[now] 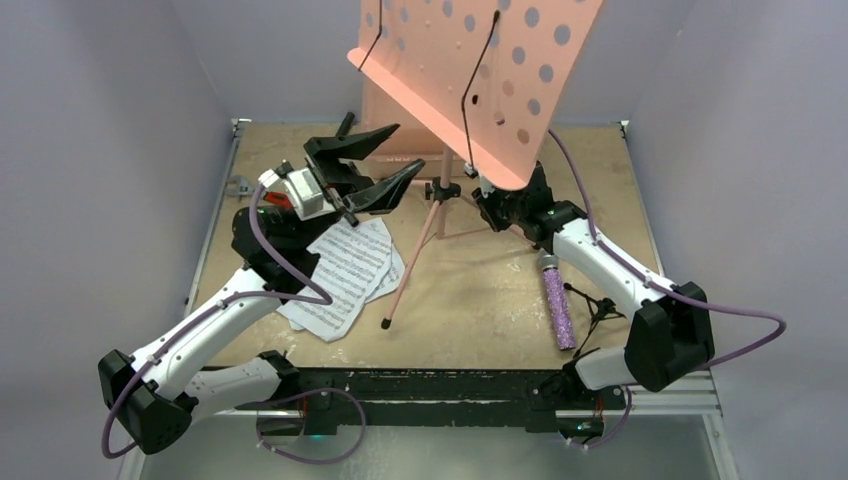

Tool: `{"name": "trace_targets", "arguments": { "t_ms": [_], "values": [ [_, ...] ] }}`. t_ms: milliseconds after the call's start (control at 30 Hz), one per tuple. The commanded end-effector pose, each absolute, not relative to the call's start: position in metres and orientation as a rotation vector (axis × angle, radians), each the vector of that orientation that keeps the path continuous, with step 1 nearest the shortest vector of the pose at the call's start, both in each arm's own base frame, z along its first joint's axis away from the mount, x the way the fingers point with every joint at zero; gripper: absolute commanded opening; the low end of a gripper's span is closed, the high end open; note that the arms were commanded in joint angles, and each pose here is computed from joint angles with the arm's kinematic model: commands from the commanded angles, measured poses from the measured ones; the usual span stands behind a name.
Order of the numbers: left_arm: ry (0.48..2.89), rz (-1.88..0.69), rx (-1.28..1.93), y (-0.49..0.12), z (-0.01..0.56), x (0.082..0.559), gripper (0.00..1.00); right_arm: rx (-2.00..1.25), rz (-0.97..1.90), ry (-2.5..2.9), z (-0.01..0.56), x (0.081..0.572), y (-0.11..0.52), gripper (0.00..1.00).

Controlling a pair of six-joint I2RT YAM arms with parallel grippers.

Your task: Set up the instrument practice props

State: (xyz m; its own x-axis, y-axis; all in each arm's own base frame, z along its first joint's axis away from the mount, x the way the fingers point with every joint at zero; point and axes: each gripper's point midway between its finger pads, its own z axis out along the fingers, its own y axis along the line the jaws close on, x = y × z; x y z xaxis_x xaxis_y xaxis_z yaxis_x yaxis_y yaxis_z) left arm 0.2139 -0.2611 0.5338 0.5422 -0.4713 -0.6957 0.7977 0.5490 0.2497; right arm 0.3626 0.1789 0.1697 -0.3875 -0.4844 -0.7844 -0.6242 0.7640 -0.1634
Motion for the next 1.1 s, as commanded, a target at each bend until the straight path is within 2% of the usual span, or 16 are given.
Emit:
{"name": "trace_targets", "arguments": {
  "t_ms": [0, 133, 367, 600, 800, 1067],
  "values": [
    [0.720, -0.848, 0.721, -0.279, 0.493, 0.215, 0.62, -0.801, 0.160, 2.078, 0.167, 0.360, 0.170, 0.26],
    [0.884, -0.837, 0.762, -0.280, 0.440, 0.221, 0.65, -0.789, 0.142, 2.098, 0.165, 0.360, 0.167, 0.27],
    [1.161, -0.719, 0.836, -0.266, 0.352, 0.231, 0.67, -0.761, 0.184, 2.069, 0.178, 0.359, 0.172, 0.35],
    [1.493, -0.690, 0.693, -0.253, 0.279, 0.252, 0.68, -0.711, 0.225, 2.069, 0.183, 0.360, 0.177, 0.43],
    [1.638, -0.752, 0.598, -0.262, 0.242, 0.262, 0.68, -0.686, 0.235, 2.086, 0.180, 0.358, 0.177, 0.52],
    [1.691, -0.752, 0.513, -0.275, 0.217, 0.287, 0.62, -0.671, 0.231, 2.082, 0.180, 0.362, 0.177, 0.53]
  ]
}}
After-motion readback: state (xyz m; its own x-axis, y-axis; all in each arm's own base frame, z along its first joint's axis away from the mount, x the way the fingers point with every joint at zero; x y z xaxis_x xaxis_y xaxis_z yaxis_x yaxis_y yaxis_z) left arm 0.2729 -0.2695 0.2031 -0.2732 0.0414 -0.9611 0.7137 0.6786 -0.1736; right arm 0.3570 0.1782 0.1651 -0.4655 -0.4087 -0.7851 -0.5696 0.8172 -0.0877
